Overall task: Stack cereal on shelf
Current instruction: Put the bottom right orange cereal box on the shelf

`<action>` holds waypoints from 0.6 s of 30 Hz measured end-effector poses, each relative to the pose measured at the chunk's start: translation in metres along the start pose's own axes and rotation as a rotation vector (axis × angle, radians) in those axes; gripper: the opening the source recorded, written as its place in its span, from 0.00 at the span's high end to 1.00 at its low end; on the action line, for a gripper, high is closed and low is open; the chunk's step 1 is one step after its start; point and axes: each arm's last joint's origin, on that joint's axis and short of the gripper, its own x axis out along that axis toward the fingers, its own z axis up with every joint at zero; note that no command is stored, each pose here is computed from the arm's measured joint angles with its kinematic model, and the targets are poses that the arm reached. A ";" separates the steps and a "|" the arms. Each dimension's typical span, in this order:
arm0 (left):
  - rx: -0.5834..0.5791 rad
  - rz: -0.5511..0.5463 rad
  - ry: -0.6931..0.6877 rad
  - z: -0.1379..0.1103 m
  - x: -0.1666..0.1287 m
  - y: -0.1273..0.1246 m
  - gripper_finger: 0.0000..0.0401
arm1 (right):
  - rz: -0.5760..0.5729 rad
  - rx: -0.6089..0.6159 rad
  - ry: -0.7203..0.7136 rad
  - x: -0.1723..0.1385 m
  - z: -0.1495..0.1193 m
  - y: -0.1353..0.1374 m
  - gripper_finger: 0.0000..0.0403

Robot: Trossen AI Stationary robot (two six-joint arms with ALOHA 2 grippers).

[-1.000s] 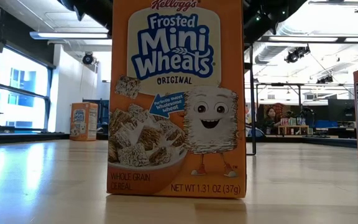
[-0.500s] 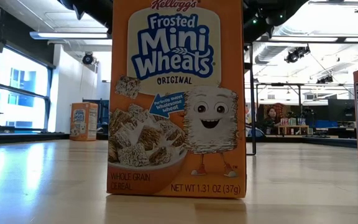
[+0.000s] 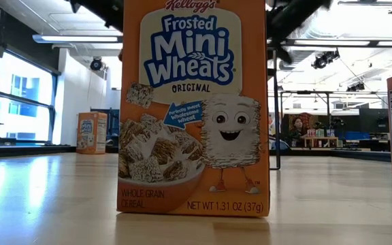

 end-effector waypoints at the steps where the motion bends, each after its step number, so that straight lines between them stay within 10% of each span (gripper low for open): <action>1: 0.006 -0.003 0.007 0.001 -0.001 0.001 1.00 | -0.016 0.032 0.040 -0.009 -0.008 0.004 0.63; 18: 0.023 -0.239 0.159 0.011 -0.003 0.024 1.00 | -0.439 1.102 0.472 -0.095 -0.158 0.088 0.40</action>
